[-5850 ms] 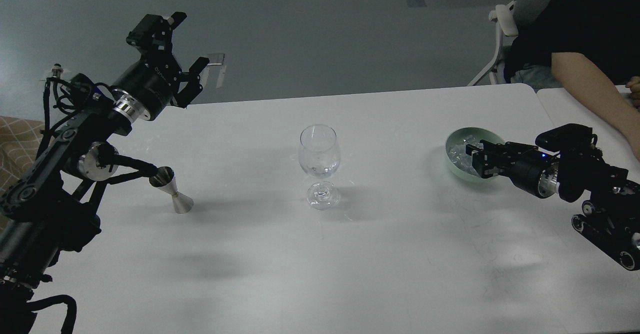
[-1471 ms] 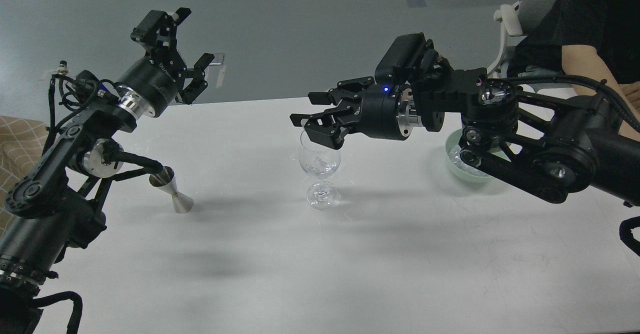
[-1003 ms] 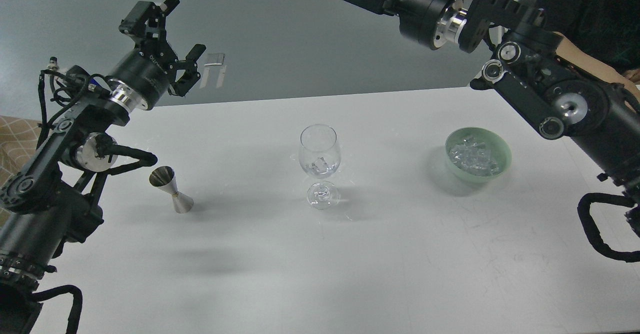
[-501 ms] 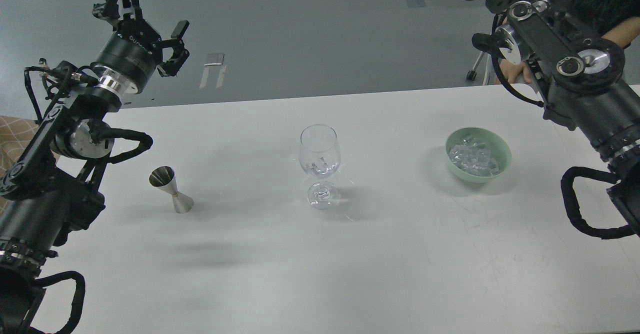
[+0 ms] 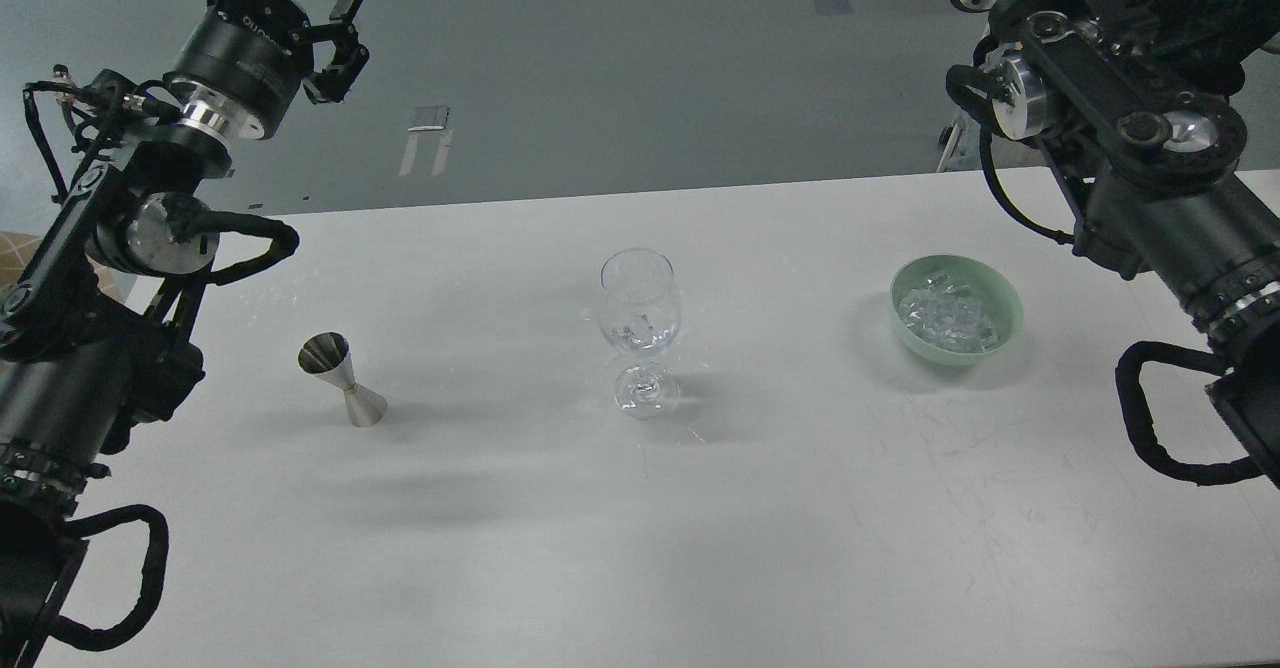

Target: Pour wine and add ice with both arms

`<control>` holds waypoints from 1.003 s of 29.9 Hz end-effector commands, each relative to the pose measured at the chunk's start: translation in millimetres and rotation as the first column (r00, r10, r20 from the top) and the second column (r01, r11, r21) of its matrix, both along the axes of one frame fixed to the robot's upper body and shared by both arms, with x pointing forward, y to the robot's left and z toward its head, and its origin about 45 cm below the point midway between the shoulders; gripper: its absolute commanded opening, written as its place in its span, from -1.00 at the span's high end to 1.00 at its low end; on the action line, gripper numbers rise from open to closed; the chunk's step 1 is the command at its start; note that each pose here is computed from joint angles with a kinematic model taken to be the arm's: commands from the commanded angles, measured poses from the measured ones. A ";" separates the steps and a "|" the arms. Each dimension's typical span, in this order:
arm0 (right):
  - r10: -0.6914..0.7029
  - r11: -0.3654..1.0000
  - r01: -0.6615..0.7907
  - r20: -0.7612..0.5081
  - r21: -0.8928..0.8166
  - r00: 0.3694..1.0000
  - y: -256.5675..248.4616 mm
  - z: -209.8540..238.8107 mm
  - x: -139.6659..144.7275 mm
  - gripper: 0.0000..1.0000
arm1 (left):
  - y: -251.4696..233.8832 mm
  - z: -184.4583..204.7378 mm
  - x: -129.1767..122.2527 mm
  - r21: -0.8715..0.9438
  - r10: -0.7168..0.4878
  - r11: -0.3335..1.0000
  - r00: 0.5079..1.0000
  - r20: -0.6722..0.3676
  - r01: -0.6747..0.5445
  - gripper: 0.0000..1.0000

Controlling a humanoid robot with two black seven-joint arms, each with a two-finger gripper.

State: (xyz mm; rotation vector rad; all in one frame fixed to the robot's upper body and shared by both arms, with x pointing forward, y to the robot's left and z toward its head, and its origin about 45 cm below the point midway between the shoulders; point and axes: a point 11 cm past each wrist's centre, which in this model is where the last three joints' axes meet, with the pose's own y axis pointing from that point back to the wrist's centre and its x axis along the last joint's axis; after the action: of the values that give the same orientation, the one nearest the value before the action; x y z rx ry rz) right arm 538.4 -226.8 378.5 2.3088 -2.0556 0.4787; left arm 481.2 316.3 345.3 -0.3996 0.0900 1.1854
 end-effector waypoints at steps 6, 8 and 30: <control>-0.026 0.977 0.031 -0.030 0.211 0.999 -14.8 0.6 1.7 -1.00 | -2.9 1.5 0.1 -0.006 -0.017 1.000 1.000 0.003 0.017 -0.96; -0.013 0.957 0.026 -0.048 0.288 0.999 -13.3 -1.5 1.9 -1.00 | -3.4 0.8 0.3 -0.006 -0.015 1.000 1.000 -0.001 0.015 -0.96; 0.179 0.799 -0.169 0.040 0.578 0.983 29.8 -15.6 -10.5 -1.00 | -22.2 -2.8 0.5 -0.090 -0.042 0.995 0.999 -0.002 0.041 -0.96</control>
State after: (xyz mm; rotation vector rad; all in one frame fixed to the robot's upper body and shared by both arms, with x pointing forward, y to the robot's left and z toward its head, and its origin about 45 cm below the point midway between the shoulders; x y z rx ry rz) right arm 528.5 -199.1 363.3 2.7579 -2.2262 -0.1243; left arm 482.1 294.0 343.2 -0.4607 0.1436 1.1488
